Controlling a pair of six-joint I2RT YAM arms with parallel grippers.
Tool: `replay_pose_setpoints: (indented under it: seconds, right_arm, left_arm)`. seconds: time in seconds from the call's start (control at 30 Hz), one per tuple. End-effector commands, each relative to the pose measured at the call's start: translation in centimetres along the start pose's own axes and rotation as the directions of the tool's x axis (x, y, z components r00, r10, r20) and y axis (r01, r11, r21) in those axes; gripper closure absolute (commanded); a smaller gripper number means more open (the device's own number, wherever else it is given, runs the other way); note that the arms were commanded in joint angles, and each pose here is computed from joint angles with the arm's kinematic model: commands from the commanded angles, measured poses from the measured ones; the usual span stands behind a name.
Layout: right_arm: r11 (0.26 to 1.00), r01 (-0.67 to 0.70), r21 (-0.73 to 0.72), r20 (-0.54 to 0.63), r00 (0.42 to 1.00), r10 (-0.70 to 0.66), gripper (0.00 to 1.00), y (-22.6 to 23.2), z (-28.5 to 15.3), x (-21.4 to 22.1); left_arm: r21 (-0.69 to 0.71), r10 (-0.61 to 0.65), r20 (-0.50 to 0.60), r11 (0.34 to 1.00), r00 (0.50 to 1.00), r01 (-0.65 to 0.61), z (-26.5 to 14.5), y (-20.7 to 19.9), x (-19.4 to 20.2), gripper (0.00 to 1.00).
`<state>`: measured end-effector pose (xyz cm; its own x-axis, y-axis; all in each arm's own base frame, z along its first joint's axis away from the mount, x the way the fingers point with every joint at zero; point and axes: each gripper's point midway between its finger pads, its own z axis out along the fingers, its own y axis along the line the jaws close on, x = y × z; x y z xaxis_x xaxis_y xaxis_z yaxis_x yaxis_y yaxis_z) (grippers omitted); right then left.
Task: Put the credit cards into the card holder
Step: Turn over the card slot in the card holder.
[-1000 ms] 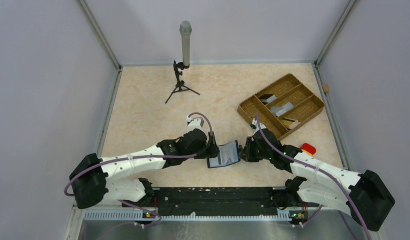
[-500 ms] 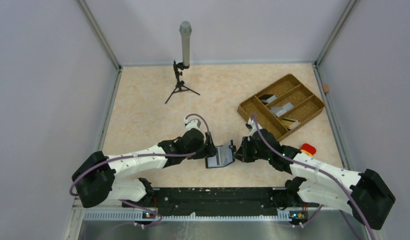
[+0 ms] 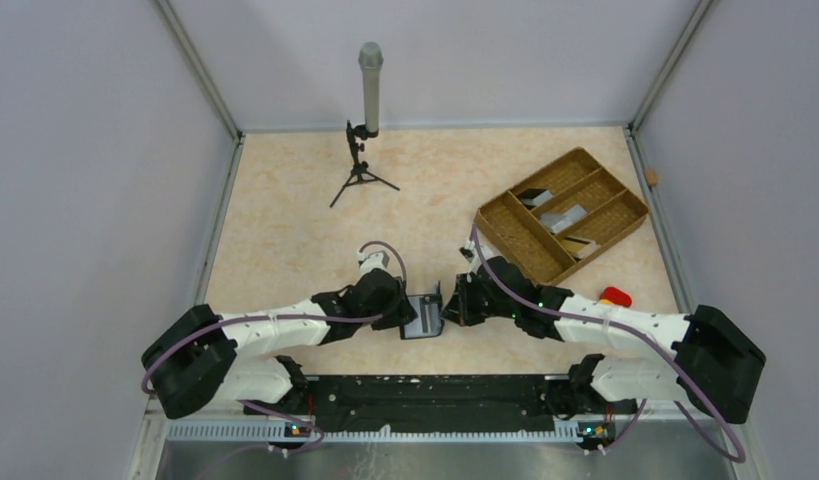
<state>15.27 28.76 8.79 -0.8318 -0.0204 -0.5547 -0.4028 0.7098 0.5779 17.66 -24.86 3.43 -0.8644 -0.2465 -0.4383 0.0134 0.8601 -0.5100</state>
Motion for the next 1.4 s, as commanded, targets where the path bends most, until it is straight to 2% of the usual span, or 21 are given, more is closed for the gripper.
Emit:
replay_pose_setpoints:
  seconds: [0.0,0.33,0.4,0.53,0.7,0.9,1.07,1.27,1.33,1.37]
  right_arm:
    - [0.996,0.035,-0.077,0.069,0.997,-0.03,1.0,3.2,0.8,-2.4]
    - [0.999,0.035,-0.04,0.065,0.997,-0.032,1.0,3.0,1.7,-2.4]
    - [0.999,0.033,-0.041,0.069,0.997,-0.03,1.0,3.0,1.6,-2.4]
    - [1.0,0.018,-0.018,0.076,0.997,-0.016,1.0,2.6,1.6,-2.5]
    - [0.998,-0.016,0.068,0.126,0.992,0.007,1.0,0.7,0.9,-2.9]
    - [0.979,-0.078,0.19,0.146,0.988,0.051,1.0,-2.2,-0.2,-2.1]
    - [0.926,-0.151,0.347,0.181,0.979,0.091,1.0,-5.6,-1.4,-1.5]
    - [0.869,-0.178,0.461,0.186,0.977,0.102,1.0,-8.9,-2.3,-0.1]
    - [0.863,-0.183,0.47,0.183,0.977,0.108,0.97,-9.4,-2.5,0.2]
    - [0.863,-0.183,0.47,0.184,0.977,0.106,0.92,-9.4,-2.7,0.1]
  left_arm:
    - [0.062,-0.032,0.02,0.998,0.999,0.03,0.2,-0.9,-0.3,0.48]
    - [0.076,-0.042,0.072,0.996,0.997,0.036,-0.6,-0.8,-1.3,0.48]
    - [0.055,-0.031,0.087,0.998,0.996,0.026,-1.0,-0.3,-1.6,0.45]
    - [0.097,-0.003,0.124,0.995,0.992,-0.009,-2.0,-0.9,-2.3,0.38]
    - [0.13,0.032,0.145,0.99,0.989,-0.051,-2.6,-1.7,-2.8,0.33]
    - [0.168,0.055,0.113,0.983,0.992,-0.074,-2.0,-2.8,-2.4,0.32]
    - [0.185,0.046,0.119,0.98,0.992,-0.068,-2.0,-3.3,-2.6,0.33]
    - [0.152,0.029,0.109,0.987,0.994,-0.046,-1.9,-2.6,-2.4,0.33]
    - [0.152,0.024,0.116,0.988,0.993,-0.041,-2.0,-2.5,-2.5,0.33]
    - [0.148,0.023,0.12,0.988,0.993,-0.04,-2.1,-2.4,-2.6,0.32]
